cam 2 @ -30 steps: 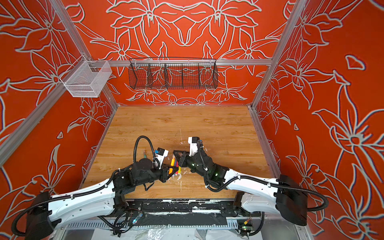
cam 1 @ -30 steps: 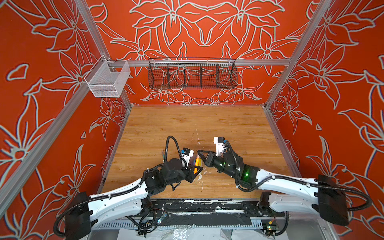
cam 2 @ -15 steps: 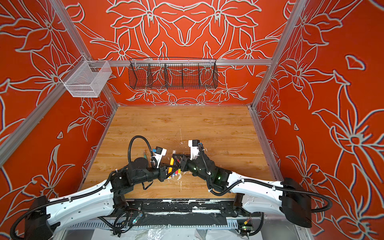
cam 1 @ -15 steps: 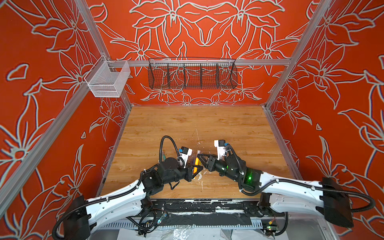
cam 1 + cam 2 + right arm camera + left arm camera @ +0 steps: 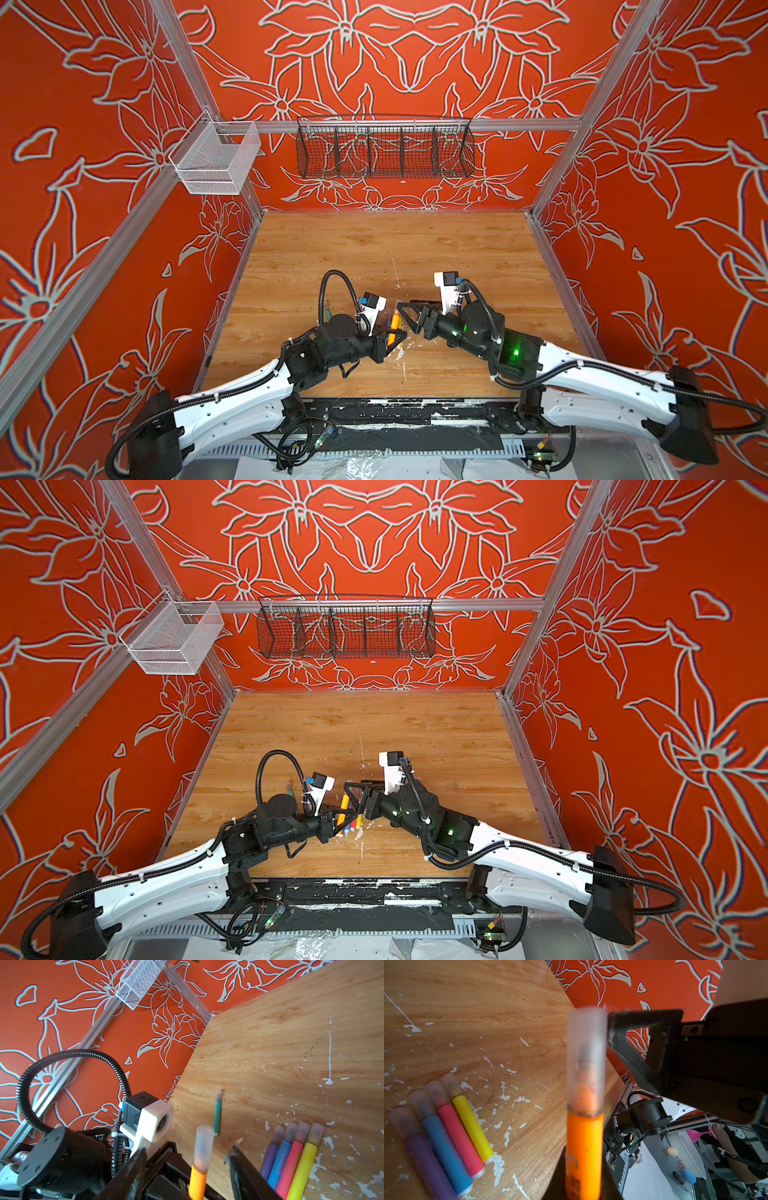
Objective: Insert the pens into the pen caps
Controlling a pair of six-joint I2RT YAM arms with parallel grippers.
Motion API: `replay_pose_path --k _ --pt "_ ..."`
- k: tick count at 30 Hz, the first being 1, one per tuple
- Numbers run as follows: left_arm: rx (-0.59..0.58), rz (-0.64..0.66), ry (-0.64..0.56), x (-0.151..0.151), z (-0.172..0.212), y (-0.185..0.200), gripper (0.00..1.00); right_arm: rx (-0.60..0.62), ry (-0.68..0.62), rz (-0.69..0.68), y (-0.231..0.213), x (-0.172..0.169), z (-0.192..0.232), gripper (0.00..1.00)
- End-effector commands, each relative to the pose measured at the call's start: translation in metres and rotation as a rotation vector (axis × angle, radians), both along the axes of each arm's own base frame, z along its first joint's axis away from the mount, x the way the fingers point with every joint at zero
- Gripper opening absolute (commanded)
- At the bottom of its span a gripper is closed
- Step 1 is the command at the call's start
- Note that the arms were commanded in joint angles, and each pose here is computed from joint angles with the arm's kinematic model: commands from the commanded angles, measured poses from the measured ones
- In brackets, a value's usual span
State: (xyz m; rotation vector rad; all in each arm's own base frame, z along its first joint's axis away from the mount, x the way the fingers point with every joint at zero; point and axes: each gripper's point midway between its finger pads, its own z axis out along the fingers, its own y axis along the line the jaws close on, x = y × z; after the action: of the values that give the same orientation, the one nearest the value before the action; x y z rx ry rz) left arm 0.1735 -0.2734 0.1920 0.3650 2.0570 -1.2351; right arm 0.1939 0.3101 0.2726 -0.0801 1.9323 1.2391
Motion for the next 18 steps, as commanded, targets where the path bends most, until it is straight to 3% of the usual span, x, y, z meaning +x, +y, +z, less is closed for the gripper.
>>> replay_pose_path --k 1,11,18 --pt "-0.015 -0.025 -0.049 0.0 0.016 -0.003 0.0 -0.052 0.004 -0.067 -0.005 0.015 -0.003 0.64" --pt "-0.004 -0.036 -0.057 -0.001 0.016 -0.004 0.0 -0.024 0.017 0.006 0.024 0.025 0.001 0.53" --pt "0.003 -0.035 -0.061 0.0 0.016 -0.004 0.0 -0.038 0.027 0.005 0.029 0.028 -0.004 0.31"
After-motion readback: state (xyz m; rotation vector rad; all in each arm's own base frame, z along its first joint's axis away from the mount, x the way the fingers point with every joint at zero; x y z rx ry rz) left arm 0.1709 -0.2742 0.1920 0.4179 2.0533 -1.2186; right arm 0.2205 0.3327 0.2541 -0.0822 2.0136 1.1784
